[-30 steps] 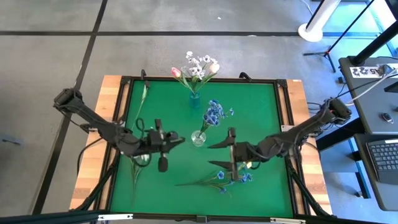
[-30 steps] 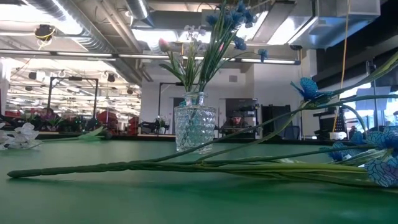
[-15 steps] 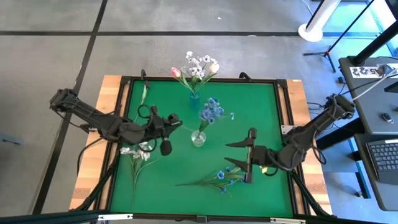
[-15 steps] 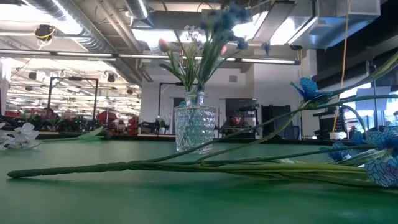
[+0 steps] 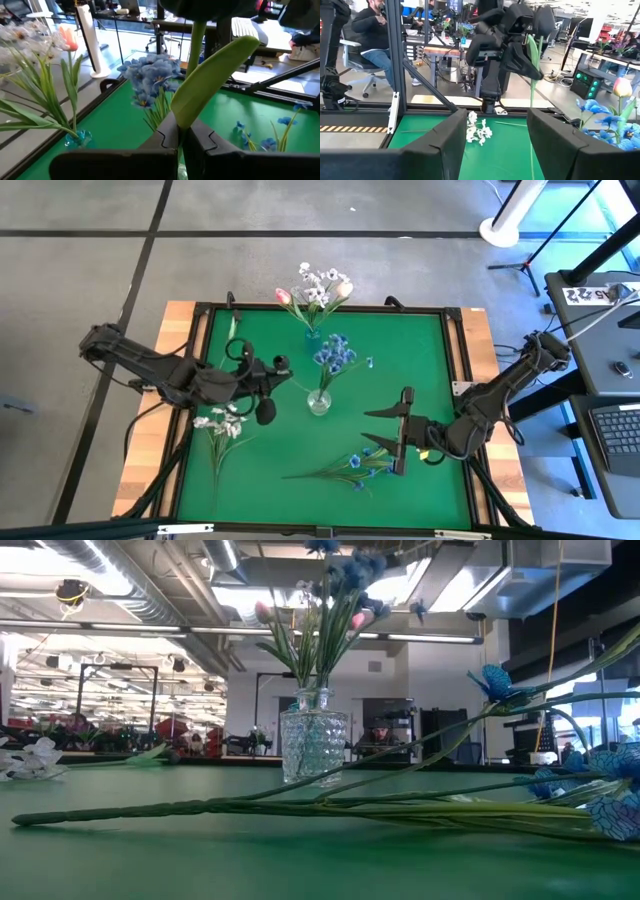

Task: Sort flowers into vase by color
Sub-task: Put the bottom black tulip into the transparent vase

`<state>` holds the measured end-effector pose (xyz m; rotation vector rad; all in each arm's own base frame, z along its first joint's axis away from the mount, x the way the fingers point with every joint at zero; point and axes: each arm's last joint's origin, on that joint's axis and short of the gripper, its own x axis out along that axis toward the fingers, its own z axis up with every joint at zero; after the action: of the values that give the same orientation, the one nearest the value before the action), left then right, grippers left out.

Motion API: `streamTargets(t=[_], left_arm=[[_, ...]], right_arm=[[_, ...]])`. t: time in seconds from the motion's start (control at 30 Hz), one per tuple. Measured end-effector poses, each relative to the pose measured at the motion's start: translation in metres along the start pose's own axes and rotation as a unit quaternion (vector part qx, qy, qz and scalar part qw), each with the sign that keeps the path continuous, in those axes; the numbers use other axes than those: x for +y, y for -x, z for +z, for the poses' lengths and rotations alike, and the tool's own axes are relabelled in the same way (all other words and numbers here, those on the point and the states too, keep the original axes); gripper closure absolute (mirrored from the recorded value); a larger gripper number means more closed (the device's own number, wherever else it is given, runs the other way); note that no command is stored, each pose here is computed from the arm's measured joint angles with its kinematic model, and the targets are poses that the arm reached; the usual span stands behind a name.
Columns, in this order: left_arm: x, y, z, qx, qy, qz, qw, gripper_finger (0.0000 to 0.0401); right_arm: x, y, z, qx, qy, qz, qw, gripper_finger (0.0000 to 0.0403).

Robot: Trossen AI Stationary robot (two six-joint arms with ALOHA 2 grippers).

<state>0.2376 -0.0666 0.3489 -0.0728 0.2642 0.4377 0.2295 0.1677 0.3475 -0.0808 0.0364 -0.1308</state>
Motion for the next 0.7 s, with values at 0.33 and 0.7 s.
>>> streamTargets(t=[0.33,0.7], left_arm=[[-0.006,-0.048,-0.024,0.074,-0.010,-0.014,0.997,0.0401],[-0.009,-0.056,-0.034,0.105,-0.022,-0.021,0.994,0.0305]], right_arm=[[0.000,0.000,-0.001,0.003,0.003,0.000,1.000,0.0198],[0.000,0.000,-0.006,0.021,0.000,0.001,1.000,0.0198]])
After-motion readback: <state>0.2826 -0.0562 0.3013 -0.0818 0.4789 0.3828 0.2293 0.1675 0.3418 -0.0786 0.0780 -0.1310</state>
